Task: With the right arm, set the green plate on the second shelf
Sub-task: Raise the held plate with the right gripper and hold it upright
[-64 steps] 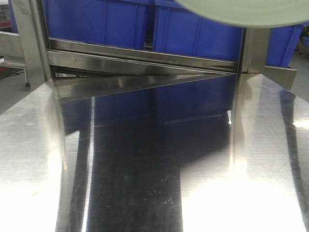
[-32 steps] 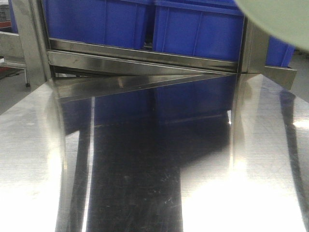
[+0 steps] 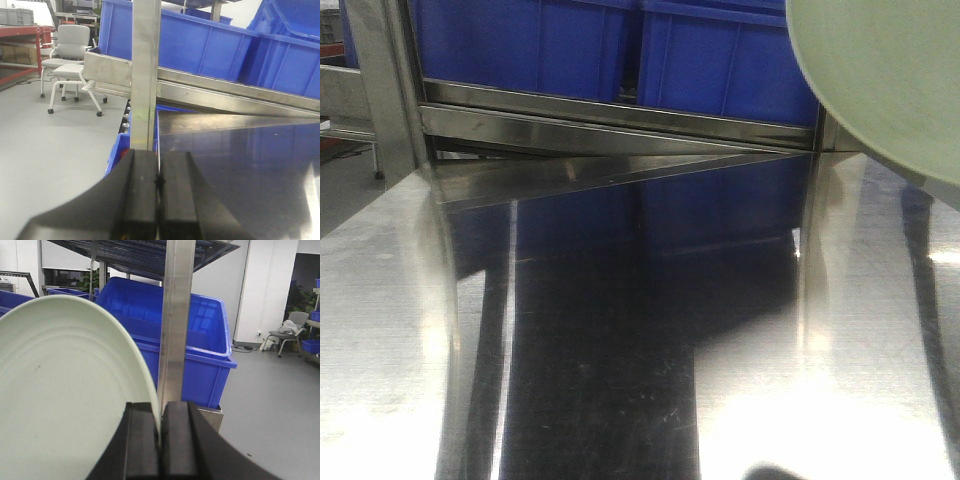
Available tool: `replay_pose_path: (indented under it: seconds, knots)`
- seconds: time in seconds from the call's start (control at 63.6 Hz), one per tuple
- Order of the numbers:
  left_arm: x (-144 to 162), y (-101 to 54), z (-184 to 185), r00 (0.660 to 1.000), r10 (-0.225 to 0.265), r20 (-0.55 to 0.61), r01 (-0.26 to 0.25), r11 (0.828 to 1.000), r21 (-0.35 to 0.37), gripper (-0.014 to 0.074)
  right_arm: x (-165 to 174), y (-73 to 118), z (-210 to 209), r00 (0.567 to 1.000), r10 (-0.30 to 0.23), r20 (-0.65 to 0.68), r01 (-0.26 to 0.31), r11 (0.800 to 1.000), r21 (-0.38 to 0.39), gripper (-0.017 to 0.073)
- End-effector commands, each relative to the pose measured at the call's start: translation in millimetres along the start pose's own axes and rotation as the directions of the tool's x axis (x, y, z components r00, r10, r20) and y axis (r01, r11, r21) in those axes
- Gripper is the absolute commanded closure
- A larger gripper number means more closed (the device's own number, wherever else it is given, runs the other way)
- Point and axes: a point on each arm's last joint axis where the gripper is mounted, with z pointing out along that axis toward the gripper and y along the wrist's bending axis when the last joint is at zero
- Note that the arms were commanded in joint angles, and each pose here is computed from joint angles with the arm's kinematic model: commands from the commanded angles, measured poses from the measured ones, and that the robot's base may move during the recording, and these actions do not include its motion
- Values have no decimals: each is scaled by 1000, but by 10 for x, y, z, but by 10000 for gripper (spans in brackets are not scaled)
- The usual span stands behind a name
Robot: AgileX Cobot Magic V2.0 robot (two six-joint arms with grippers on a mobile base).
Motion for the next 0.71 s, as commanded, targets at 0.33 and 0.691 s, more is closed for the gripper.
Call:
replay_pose_path:
  seconds: [0.33, 0.691]
  knots:
    - [56, 1, -1, 998, -7, 56, 7, 1000, 7, 463, -210, -35, 1, 989, 15, 145, -21, 999, 35, 529]
    - [56, 1, -1, 998, -7, 56, 7, 1000, 7, 463, -210, -35, 1, 989, 15, 145, -21, 999, 35, 529]
